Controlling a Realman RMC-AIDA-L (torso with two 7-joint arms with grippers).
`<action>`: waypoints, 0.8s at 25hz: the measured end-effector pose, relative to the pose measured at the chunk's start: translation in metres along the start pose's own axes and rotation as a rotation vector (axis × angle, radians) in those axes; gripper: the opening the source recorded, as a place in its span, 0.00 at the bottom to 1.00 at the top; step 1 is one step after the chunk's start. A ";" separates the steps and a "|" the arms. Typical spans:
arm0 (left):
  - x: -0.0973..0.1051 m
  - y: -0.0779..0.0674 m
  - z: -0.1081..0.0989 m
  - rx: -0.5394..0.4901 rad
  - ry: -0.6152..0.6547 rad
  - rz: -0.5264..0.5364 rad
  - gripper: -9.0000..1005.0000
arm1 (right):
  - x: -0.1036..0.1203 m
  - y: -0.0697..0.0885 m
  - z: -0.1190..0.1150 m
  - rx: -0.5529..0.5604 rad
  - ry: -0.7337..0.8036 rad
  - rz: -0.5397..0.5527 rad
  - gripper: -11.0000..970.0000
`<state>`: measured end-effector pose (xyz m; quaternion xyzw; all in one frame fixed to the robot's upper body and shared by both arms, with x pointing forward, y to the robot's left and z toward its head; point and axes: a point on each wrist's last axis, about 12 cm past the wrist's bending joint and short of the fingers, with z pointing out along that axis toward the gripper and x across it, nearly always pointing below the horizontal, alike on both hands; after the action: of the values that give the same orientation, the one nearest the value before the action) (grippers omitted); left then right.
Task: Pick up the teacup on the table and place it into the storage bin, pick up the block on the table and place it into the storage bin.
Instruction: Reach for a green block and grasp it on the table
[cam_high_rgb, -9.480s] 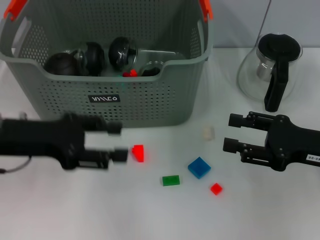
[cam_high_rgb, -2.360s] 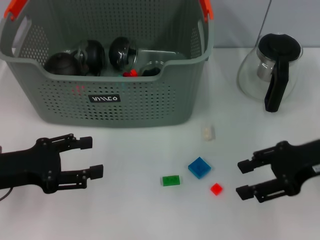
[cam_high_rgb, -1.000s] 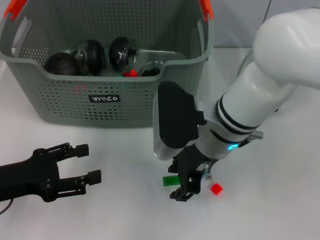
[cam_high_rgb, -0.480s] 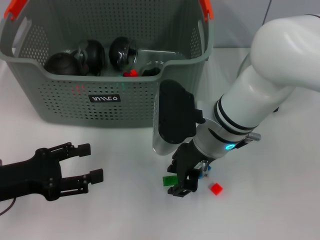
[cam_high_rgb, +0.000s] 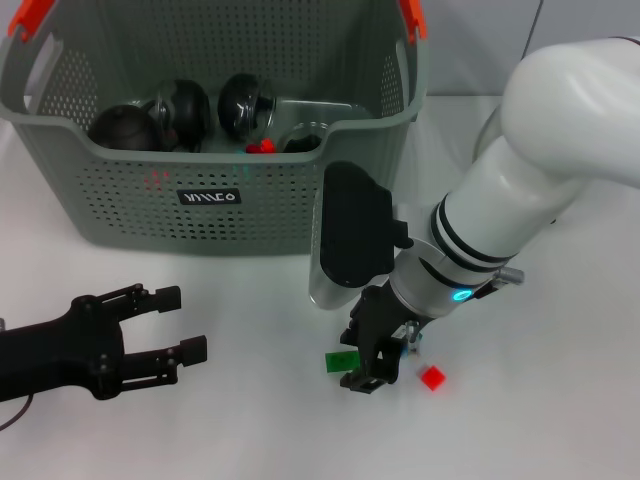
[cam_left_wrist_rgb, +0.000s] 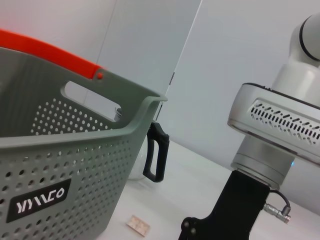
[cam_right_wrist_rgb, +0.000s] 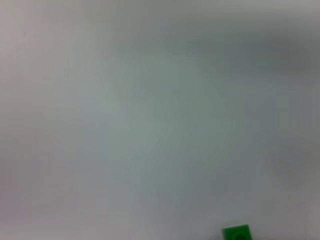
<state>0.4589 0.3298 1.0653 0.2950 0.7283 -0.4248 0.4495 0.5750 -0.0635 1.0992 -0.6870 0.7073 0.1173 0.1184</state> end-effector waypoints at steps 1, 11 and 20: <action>0.000 0.000 0.000 0.000 0.000 -0.001 0.85 | 0.000 0.000 0.000 0.000 0.000 0.000 0.55; 0.001 0.001 0.001 -0.004 0.000 -0.004 0.85 | 0.002 0.004 0.000 -0.037 0.009 0.012 0.55; 0.001 0.001 0.001 -0.007 0.000 -0.006 0.85 | 0.001 0.001 0.001 -0.019 0.000 0.018 0.55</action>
<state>0.4595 0.3292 1.0635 0.2911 0.7309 -0.4235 0.4491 0.5735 -0.0644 1.0983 -0.6817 0.7122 0.1253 0.1107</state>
